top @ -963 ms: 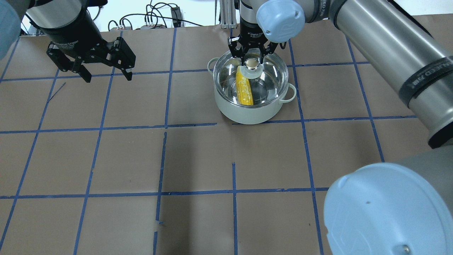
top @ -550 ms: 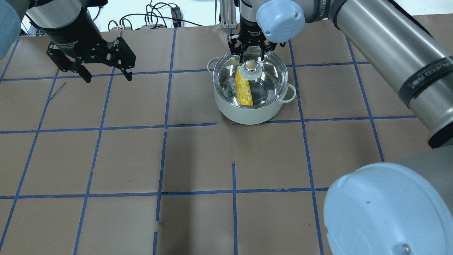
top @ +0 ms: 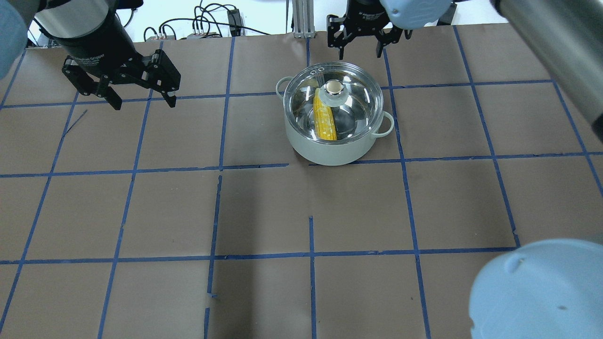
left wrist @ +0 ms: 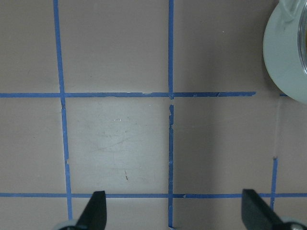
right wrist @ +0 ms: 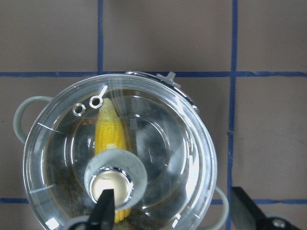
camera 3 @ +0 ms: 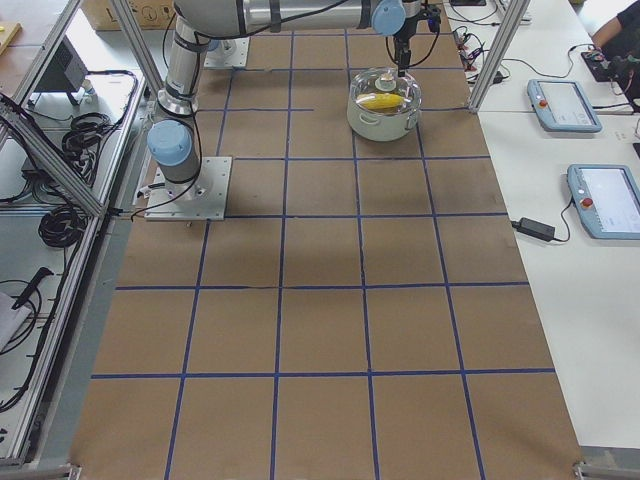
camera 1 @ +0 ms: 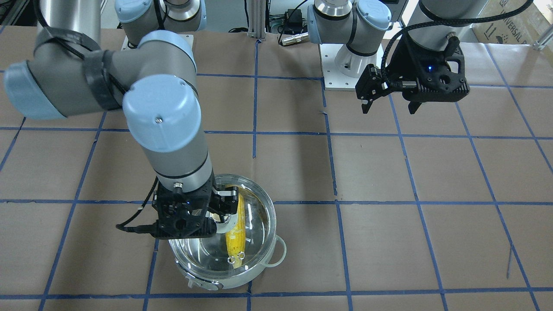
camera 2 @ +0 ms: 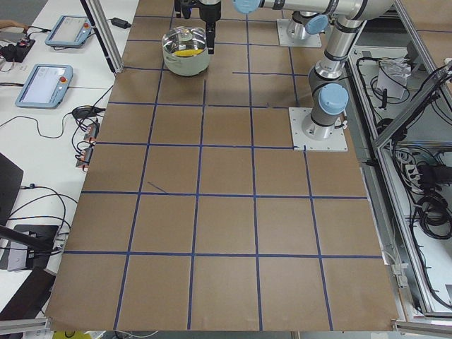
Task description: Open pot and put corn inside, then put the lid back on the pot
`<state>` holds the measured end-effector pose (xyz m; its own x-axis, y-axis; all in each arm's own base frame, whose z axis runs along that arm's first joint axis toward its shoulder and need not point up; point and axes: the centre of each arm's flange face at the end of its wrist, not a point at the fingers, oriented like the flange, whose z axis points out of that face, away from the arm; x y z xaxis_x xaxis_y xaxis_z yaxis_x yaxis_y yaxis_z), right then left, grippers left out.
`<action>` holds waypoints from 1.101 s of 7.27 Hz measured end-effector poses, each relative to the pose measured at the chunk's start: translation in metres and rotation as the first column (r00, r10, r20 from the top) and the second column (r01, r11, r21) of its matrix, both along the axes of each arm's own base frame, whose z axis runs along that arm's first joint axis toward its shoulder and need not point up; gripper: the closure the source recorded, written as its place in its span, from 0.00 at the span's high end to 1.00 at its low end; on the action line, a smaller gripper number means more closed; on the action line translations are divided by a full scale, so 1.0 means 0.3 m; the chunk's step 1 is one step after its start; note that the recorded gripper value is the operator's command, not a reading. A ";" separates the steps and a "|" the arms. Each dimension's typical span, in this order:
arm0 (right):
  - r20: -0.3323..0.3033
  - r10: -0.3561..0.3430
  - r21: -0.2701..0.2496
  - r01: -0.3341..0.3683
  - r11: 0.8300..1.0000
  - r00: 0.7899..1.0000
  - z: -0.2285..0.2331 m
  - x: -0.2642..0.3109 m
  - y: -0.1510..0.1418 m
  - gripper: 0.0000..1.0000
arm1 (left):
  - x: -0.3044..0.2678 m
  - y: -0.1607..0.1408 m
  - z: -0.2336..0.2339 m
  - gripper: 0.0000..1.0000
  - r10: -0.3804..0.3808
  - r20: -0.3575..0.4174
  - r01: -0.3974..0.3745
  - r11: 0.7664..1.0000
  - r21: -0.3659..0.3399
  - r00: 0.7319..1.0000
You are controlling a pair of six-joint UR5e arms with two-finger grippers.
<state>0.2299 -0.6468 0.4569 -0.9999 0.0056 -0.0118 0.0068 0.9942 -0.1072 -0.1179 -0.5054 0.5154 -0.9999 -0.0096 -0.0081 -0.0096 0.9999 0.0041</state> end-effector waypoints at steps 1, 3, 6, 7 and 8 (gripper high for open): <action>-0.002 -0.018 0.007 0.018 1.000 1.000 0.089 -0.108 0.046 1.00 | 0.000 0.000 -0.001 1.00 0.000 0.000 0.000 1.000 0.000 1.000; -0.011 -0.007 0.032 0.007 0.999 1.000 0.143 -0.293 0.154 1.00 | -0.001 0.001 0.000 1.00 -0.001 0.002 0.001 1.000 0.000 1.000; -0.020 -0.015 0.067 0.017 0.998 1.000 0.105 -0.382 0.328 1.00 | -0.001 0.001 -0.001 1.00 0.000 0.003 0.000 1.000 0.001 1.000; -0.018 -0.016 0.063 0.017 0.998 1.000 0.110 -0.380 0.345 1.00 | -0.001 0.002 -0.001 1.00 -0.001 0.004 0.001 1.000 0.001 1.000; -0.012 -0.014 0.056 0.015 0.998 1.000 0.119 -0.374 0.349 1.00 | -0.001 0.004 0.000 1.00 -0.001 0.004 0.001 1.000 0.002 1.000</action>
<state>0.1178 -0.5422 0.4925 -0.9998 0.0202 0.0008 0.0201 0.9985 -0.0517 -0.1183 -0.5042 0.5154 -0.9999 -0.0088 -0.0124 -0.0089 0.9999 0.0057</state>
